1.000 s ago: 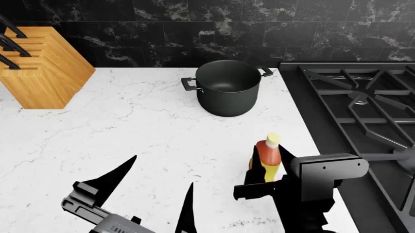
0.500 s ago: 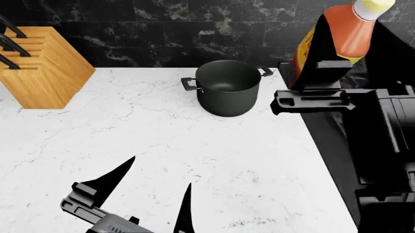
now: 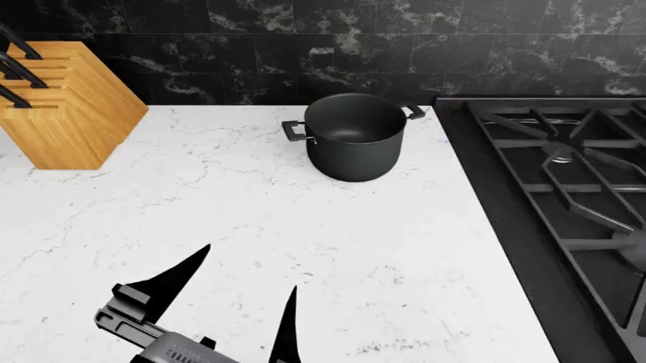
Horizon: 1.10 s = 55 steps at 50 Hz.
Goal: Pick the honey bottle and honey bottle from the counter and place them in the cabinets closest to them.
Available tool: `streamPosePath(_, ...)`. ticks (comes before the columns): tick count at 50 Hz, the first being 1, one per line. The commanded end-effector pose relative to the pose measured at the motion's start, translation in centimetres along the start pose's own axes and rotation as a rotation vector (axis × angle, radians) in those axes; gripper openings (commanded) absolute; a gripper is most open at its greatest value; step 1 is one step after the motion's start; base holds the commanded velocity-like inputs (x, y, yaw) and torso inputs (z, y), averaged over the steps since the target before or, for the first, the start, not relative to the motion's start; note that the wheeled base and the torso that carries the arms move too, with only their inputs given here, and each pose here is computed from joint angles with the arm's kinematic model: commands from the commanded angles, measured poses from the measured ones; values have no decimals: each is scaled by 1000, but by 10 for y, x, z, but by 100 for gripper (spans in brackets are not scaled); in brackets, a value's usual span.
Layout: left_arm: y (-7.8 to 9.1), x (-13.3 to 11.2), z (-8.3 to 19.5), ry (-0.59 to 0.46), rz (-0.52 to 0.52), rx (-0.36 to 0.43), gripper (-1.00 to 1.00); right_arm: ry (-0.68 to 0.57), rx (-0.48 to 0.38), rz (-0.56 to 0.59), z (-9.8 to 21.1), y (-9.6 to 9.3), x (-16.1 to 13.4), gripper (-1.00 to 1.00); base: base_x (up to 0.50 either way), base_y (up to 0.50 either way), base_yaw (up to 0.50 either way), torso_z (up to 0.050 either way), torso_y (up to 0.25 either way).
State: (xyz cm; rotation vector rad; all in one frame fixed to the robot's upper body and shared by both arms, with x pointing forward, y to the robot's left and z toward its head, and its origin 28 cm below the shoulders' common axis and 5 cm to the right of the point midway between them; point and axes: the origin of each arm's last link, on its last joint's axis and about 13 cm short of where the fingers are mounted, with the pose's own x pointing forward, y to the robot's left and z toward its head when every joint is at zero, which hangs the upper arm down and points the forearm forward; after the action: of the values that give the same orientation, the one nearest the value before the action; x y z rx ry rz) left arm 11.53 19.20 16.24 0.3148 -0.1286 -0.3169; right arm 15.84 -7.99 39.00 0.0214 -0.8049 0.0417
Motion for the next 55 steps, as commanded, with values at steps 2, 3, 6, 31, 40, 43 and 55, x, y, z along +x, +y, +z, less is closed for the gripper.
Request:
streamPosePath(2,0,-2,2,-2,-2,-8,100,-7,-30,13,-1,12,49,-100,0,0,0,0,0)
streamPosePath(3,0,-2,2,-2,-3,-8,100,-8,-43,7,-4,13,57,-100,0,0,0,0,0)
streamPosePath(6,0,-2,3,0,-4,-6,100,-11,-72,-8,-10,15,79,-100,0,0,0,0,0)
streamPosePath(31,-3,7,-2,39,-13,-6,100,543,-65,51,-94,8,217,-100,0,0,0,0,0)
streamPosePath(40,-3,8,-3,47,-6,-2,100,765,-51,-59,-137,-17,198,-100,0,0,0,0,0)
streamPosePath(43,-3,9,-3,47,-5,-3,100,765,-56,-57,-138,-16,198,-100,4,0,0,0,0)
streamPosePath(55,-4,8,-1,40,-3,-7,100,707,-64,-40,-121,-10,207,-100,2,0,0,0,0)
